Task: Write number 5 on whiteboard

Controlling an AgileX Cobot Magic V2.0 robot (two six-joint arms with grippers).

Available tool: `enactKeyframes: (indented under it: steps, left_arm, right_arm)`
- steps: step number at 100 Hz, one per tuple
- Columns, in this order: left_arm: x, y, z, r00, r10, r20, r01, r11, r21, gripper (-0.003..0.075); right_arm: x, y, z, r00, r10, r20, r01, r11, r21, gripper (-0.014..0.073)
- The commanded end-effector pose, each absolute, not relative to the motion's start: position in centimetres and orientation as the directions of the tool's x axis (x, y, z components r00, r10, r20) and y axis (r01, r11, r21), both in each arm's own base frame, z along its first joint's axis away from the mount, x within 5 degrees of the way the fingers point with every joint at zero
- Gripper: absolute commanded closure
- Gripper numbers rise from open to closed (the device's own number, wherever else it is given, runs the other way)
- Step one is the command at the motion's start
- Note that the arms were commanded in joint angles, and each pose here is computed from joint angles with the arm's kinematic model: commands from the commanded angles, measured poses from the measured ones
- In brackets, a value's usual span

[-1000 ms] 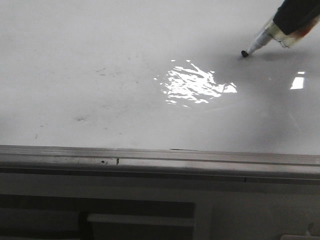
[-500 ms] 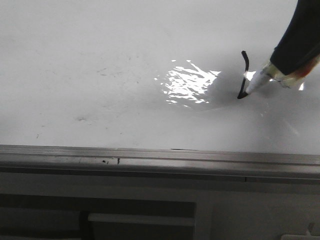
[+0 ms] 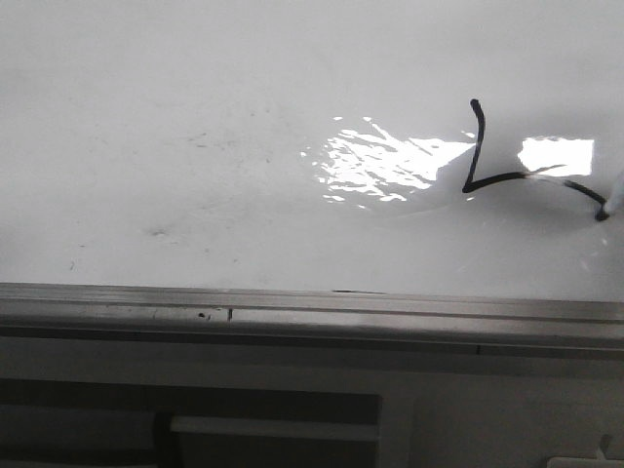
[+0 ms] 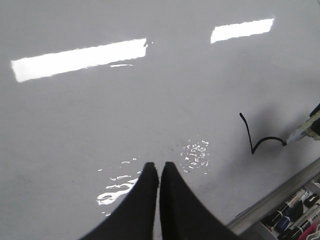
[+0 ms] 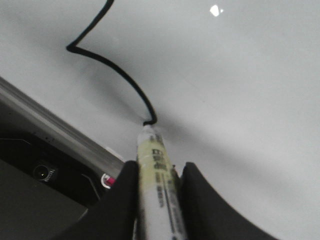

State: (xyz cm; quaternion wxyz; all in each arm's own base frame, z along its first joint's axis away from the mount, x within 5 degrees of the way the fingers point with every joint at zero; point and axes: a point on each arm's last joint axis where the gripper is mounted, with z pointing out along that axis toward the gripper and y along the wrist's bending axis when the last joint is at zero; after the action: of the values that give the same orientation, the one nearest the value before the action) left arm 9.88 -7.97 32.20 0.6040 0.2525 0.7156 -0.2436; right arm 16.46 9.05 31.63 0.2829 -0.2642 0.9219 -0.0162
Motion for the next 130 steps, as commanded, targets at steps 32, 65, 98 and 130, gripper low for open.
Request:
enactKeyframes:
  steps: [32, 65, 98, 130]
  left_arm:
    - [10.1, -7.7, 33.6, -0.104, 0.001, -0.995, 0.629, 0.775, -0.065, 0.0741]
    - [10.1, -7.7, 33.6, -0.104, 0.001, -0.995, 0.629, 0.775, -0.065, 0.0741]
    - [10.1, -7.7, 33.6, -0.104, 0.001, -0.995, 0.629, 0.775, -0.065, 0.0741]
    - [10.1, -7.8, 33.5, -0.108, 0.004, -0.994, 0.632, 0.773, -0.065, 0.0741]
  right_arm:
    - [17.9, 14.8, 32.2, -0.557, -0.537, -0.633, -0.618, 0.778, -0.117, 0.0636]
    - [15.7, 13.2, 38.7, -0.357, -0.535, -0.766, -0.614, 0.752, -0.24, 0.0637]
    - [16.2, 12.3, 38.6, -0.322, -0.596, -0.735, -0.561, 0.746, -0.359, 0.0637]
    - [16.4, 12.4, 36.7, -0.355, -0.587, -0.728, -0.547, 0.762, -0.347, 0.0637]
